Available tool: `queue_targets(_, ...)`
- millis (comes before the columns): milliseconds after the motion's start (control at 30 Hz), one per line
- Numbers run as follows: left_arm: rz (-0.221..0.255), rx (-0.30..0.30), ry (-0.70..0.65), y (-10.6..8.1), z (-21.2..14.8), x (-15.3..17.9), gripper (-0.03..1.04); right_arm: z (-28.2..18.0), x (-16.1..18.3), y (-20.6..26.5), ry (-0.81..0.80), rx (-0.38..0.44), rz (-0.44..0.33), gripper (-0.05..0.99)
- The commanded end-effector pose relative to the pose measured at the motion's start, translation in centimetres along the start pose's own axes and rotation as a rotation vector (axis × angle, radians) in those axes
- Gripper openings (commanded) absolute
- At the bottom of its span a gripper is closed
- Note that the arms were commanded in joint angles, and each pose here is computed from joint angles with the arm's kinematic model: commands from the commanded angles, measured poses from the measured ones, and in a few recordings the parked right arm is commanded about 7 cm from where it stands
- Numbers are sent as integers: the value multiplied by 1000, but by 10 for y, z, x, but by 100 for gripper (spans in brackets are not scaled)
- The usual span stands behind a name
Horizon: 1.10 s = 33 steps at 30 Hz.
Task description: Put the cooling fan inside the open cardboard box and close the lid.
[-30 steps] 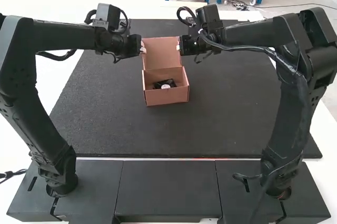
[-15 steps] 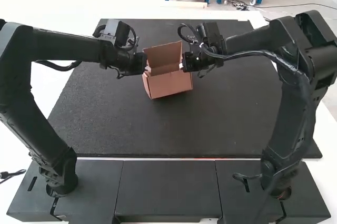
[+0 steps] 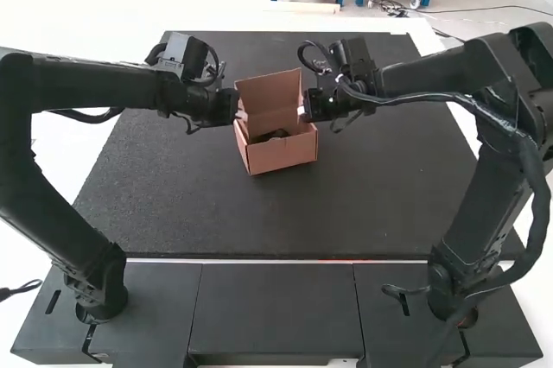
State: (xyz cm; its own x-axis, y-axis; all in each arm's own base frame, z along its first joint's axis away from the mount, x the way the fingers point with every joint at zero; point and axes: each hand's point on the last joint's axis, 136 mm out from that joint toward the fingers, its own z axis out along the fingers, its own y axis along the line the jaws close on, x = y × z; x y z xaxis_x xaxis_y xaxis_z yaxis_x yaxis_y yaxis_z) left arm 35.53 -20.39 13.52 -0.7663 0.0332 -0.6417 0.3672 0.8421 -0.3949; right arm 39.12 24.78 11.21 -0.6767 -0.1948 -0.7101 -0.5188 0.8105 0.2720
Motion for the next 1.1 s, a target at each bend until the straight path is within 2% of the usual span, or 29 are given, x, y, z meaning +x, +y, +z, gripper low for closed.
queue_targets(0,27,42,-10,-15,-6,2,2,-7,-2,14,-14,-42,-19,8)
queue_targets(433,63,78,-8,-30,-13,24,2,-14,28,15,10,-46,-27,9)
queue_targets(867,66,86,4,-29,-14,47,2,-16,62,10,36,-39,-18,9)
queue_targets(1000,55,90,7,-28,-14,55,4,-16,68,9,36,-37,-19,9)
queue_targets(1067,49,91,7,-28,-13,58,11,-17,69,9,34,-38,-19,10)
